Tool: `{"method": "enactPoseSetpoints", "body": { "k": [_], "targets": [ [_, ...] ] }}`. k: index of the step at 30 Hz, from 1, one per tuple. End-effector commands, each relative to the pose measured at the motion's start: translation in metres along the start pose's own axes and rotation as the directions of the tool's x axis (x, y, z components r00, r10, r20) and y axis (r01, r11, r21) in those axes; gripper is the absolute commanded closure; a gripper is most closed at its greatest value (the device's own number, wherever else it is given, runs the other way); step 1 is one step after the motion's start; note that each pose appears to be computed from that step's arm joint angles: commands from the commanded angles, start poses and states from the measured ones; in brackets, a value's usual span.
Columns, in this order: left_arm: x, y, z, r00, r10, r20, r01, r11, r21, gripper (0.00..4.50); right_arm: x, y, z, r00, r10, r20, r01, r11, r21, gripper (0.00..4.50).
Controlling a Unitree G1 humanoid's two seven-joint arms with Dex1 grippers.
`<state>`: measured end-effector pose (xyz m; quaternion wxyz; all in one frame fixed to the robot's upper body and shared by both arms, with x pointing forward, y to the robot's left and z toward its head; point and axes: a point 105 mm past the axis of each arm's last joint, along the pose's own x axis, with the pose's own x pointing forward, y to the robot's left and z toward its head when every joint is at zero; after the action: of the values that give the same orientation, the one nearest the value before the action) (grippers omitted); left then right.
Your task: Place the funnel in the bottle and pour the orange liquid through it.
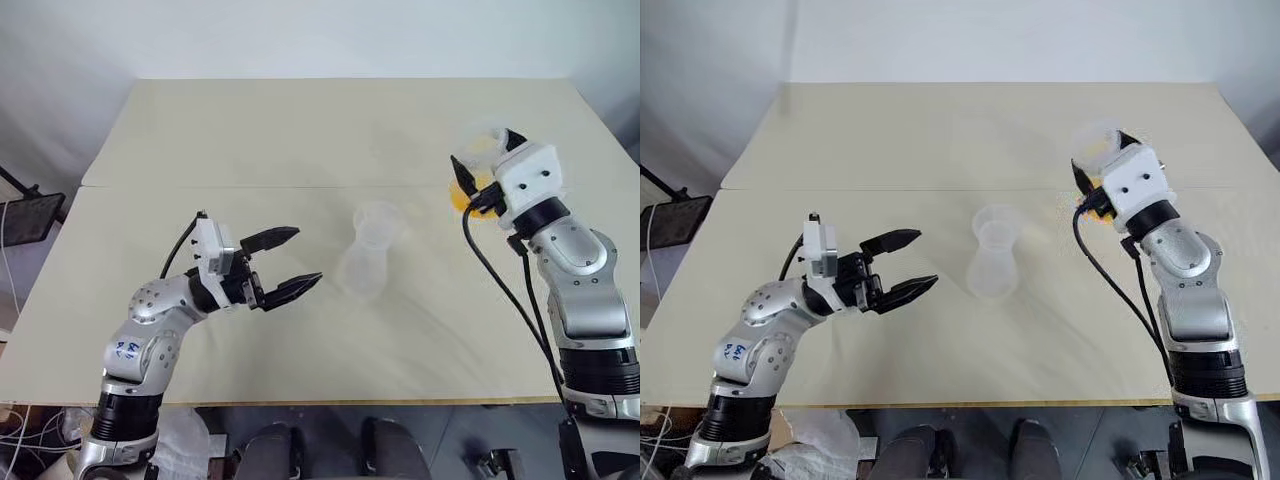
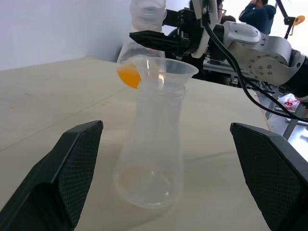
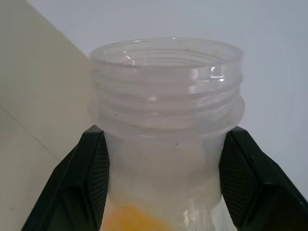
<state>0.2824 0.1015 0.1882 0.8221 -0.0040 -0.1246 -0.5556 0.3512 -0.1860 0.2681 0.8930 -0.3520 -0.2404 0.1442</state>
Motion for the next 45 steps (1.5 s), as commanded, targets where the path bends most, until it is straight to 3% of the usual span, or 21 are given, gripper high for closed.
{"method": "enactPoseSetpoints", "body": {
  "k": [1,9,19,33,45],
  "targets": [
    [0.006,-0.001,0.008,0.999,-0.003,0.032,0.002,0.999,0.051,0.0,0.0,-0.004,0.032,0.993,0.007,0.117,0.009,0.991,-0.136,1.86],
    [0.009,0.0,0.01,0.999,0.011,0.049,-0.014,0.998,0.064,0.0,0.002,0.012,0.046,0.984,0.087,0.158,-0.024,0.932,-0.361,1.86],
    [0.011,0.0,0.009,0.998,0.018,0.053,-0.021,0.998,0.062,0.0,0.002,0.031,0.055,0.967,0.152,0.203,0.015,0.766,-0.642,1.86],
    [0.012,0.0,0.01,0.998,0.018,0.057,-0.021,0.998,0.065,0.0,0.002,0.031,0.063,0.95,0.153,0.272,0.129,0.601,-0.789,1.86],
    [0.014,0.0,0.01,0.998,0.017,0.063,-0.021,0.998,0.067,0.0,0.002,0.034,0.065,0.941,0.17,0.294,0.168,0.519,-0.838,1.86]
  ]
}}
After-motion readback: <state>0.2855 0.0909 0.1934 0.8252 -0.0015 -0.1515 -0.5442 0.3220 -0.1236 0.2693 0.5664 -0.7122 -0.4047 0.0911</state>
